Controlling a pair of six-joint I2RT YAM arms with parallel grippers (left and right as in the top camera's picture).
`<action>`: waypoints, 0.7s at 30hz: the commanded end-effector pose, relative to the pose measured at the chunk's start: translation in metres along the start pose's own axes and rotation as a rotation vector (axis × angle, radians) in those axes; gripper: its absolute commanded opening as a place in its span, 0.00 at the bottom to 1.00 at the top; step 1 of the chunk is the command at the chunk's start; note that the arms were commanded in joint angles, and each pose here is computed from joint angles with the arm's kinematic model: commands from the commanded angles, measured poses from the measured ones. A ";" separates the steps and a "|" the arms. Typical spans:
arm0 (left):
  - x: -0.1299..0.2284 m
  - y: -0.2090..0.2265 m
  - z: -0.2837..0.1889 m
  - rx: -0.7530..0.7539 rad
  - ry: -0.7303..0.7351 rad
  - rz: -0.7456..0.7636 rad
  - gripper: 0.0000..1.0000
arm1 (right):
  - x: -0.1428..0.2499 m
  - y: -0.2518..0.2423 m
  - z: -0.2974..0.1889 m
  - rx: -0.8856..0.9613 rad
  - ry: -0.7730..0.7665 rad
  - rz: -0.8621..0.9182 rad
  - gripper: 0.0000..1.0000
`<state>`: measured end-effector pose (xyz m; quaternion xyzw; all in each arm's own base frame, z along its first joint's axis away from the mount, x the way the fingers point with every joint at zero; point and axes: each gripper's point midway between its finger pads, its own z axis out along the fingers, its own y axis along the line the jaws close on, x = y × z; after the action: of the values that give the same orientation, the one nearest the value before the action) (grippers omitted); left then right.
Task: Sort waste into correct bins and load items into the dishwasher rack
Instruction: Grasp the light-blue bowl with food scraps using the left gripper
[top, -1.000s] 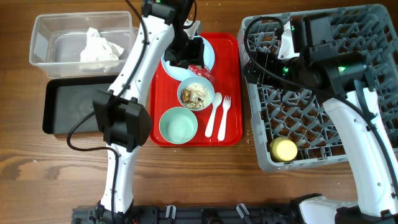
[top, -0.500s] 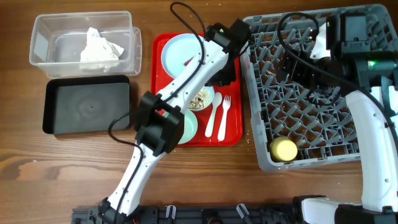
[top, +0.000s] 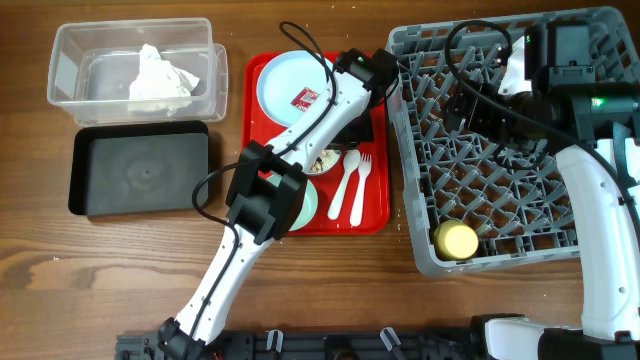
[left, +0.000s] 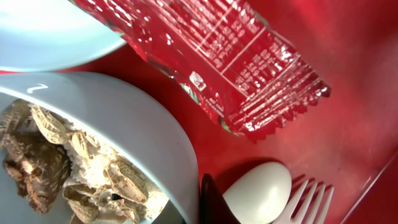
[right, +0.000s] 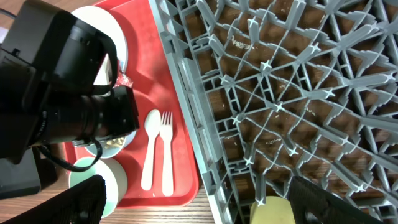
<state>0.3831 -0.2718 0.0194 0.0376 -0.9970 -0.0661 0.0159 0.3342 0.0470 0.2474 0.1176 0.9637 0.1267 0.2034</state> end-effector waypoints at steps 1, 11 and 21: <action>0.000 0.010 -0.066 0.104 -0.056 0.007 0.04 | -0.003 0.001 -0.001 -0.006 -0.002 -0.018 0.95; -0.014 0.155 -0.169 0.306 -0.077 -0.062 0.04 | -0.003 0.001 -0.001 -0.007 -0.003 -0.016 0.96; -0.023 0.269 -0.079 0.580 0.158 -0.289 0.04 | -0.003 0.001 -0.001 -0.006 -0.003 -0.018 0.96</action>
<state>0.3926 -0.0213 0.1435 0.1879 -0.9682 0.1520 0.0648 0.3342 0.0470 0.2474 0.1176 0.9637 0.1267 0.2034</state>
